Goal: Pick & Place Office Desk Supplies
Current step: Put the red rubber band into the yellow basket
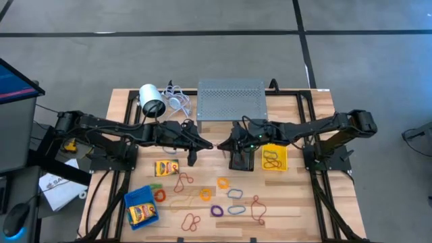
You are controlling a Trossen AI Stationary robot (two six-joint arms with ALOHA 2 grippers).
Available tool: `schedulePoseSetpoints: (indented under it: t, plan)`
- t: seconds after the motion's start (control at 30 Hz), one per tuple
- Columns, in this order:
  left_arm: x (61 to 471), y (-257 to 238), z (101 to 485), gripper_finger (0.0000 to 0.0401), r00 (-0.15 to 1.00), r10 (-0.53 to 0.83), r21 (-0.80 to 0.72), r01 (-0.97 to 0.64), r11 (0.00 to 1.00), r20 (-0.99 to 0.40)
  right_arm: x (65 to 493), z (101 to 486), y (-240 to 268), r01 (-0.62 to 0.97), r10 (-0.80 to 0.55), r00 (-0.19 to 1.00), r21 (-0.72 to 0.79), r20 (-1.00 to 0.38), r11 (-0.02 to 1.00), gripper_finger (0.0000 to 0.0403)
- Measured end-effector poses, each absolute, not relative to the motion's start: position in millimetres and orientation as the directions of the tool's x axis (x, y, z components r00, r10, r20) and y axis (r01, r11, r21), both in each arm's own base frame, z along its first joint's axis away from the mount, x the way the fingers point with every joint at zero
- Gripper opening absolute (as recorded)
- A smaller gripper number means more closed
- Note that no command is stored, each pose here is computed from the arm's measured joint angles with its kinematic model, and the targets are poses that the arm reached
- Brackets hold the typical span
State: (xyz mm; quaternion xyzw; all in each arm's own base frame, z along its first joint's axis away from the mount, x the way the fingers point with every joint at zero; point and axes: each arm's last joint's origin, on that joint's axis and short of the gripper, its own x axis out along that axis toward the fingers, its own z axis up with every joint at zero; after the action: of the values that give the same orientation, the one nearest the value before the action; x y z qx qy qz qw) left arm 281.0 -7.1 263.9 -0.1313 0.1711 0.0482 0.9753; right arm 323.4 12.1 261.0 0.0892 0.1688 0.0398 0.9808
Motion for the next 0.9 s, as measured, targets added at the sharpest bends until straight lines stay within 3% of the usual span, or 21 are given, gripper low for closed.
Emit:
schedulePoseSetpoints:
  t: [0.5,0.67,0.9]
  plan:
    - [281,-7,263,0.0018,0.935,0.050,-0.239,-0.141,0.961,-0.351,263,304,6,0.131,-0.055,0.919,0.170,-0.391,0.977,0.0000]
    - [281,-7,263,0.0046,0.935,0.050,-0.242,-0.142,0.960,-0.352,247,309,4,0.190,-0.093,0.899,0.190,-0.427,0.963,0.0000]
    - [276,-7,253,0.0111,0.888,0.051,-0.220,-0.169,0.961,-0.457,225,297,6,0.365,-0.169,0.778,0.216,-0.605,0.906,0.0000]
